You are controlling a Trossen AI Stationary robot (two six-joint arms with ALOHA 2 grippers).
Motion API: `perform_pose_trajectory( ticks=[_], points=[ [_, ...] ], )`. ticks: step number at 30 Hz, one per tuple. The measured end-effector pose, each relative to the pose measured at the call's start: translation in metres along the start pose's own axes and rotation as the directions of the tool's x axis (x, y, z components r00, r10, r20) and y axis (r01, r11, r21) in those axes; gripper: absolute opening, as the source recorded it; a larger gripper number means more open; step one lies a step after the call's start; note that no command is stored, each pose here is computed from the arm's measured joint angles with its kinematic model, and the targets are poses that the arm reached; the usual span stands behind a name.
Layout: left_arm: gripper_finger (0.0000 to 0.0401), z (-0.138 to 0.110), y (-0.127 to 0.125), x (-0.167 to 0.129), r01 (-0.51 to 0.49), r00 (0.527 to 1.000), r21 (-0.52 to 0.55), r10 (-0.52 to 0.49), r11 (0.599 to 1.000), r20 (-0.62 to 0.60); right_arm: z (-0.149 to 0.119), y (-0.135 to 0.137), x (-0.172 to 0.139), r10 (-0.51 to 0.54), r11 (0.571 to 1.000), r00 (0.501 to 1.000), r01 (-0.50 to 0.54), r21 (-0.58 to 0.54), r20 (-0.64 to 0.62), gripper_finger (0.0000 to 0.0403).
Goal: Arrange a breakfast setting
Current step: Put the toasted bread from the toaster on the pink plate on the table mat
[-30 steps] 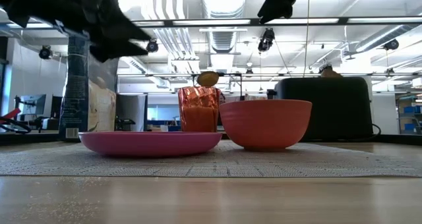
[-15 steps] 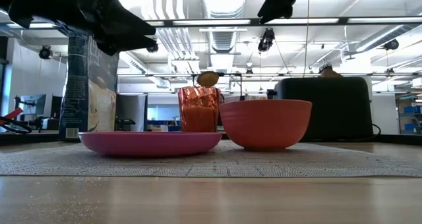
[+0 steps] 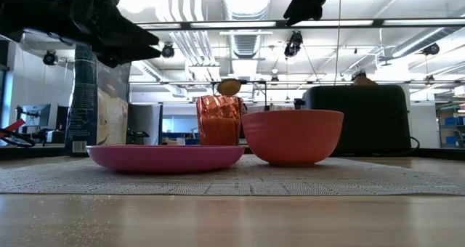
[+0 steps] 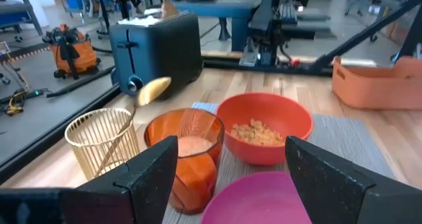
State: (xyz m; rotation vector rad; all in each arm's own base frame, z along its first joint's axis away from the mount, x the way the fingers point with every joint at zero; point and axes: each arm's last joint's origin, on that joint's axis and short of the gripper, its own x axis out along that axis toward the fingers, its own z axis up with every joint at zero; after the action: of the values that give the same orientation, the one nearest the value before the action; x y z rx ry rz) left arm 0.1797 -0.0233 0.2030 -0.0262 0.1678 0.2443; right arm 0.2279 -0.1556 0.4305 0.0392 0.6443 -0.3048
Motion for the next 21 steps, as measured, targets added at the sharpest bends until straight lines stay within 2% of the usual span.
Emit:
perform_pose_trajectory(
  ticks=[8,14,18,21],
  points=[
    [0.0262,-0.009,0.005,-0.009,0.007,0.998,0.033,-0.01,0.999,0.066,0.003,0.0,0.0,0.008,0.984,0.999,-0.015,0.176,0.037,0.0203],
    [0.0262,-0.017,0.007,-0.012,0.006,0.998,0.091,-0.012,0.996,0.064,0.0,0.002,0.0,0.045,0.941,0.999,-0.046,0.335,0.009,0.0203],
    [0.0262,-0.021,0.006,-0.013,0.049,0.997,0.097,-0.055,0.994,0.061,-0.01,0.004,0.0,0.062,0.901,0.994,-0.015,0.434,-0.094,0.0203],
    [0.0262,-0.02,0.005,-0.013,0.089,0.993,0.095,-0.096,0.991,0.07,-0.026,0.004,-0.006,0.03,0.895,0.966,0.089,0.437,-0.258,0.0203]
  ],
)
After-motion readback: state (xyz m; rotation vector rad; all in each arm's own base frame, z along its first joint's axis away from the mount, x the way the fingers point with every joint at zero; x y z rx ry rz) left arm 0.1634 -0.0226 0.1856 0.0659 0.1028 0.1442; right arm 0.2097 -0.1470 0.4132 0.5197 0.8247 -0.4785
